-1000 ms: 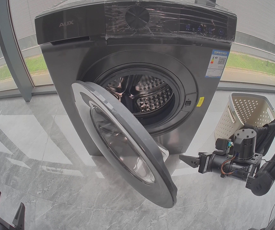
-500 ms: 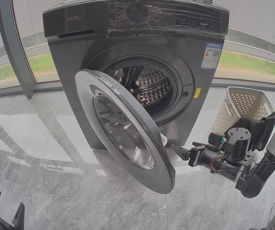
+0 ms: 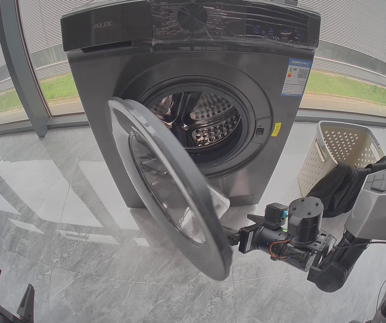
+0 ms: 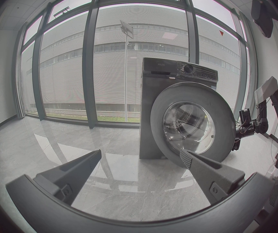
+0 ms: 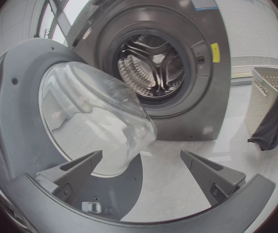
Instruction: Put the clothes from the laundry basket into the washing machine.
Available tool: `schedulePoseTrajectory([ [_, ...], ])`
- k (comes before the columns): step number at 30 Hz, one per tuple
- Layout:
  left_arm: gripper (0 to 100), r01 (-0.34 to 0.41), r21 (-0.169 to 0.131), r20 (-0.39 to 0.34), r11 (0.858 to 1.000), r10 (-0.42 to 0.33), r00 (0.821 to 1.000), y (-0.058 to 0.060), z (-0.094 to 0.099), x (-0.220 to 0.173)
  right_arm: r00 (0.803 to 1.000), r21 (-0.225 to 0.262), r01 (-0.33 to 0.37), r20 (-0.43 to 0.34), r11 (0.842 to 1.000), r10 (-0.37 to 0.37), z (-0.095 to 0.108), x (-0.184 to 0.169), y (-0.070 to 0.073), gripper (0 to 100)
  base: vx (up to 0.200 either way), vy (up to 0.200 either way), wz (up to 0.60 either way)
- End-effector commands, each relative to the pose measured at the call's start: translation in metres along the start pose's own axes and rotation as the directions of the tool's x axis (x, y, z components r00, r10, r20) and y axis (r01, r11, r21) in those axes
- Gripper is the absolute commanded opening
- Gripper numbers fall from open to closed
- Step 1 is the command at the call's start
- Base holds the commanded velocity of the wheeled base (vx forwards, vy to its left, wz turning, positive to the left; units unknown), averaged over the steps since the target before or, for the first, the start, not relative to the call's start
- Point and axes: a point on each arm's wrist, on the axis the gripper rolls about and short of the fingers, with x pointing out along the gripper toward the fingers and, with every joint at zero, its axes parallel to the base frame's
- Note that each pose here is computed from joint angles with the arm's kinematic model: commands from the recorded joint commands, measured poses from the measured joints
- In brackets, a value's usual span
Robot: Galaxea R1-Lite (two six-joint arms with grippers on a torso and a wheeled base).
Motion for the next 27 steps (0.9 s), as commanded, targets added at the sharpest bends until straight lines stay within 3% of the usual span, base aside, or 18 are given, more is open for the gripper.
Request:
schedulePoseTrajectory([
  [1,100,-0.001,0.000,-0.003,1.000,0.001,1.000,0.000,-0.005,0.000,0.999,-0.007,-0.031,-0.016,0.999,0.031,-0.008,-0.005,0.009,100,0.000,0.000,0.00],
  [9,100,-0.001,0.000,-0.001,1.000,0.001,1.000,0.000,-0.005,0.000,0.999,-0.005,-0.027,0.019,1.000,0.027,0.002,-0.001,0.007,100,0.000,0.000,0.00],
  [15,100,-0.001,0.001,-0.003,1.000,0.001,1.000,0.000,-0.005,0.000,0.997,-0.002,-0.025,0.066,1.000,0.025,0.016,0.018,0.002,100,-0.200,0.000,0.00],
  [27,100,-0.001,0.001,-0.003,1.000,0.001,1.000,0.000,-0.005,0.000,0.997,-0.008,-0.080,0.016,0.997,0.080,0.006,0.067,0.009,100,0.000,0.000,0.00],
])
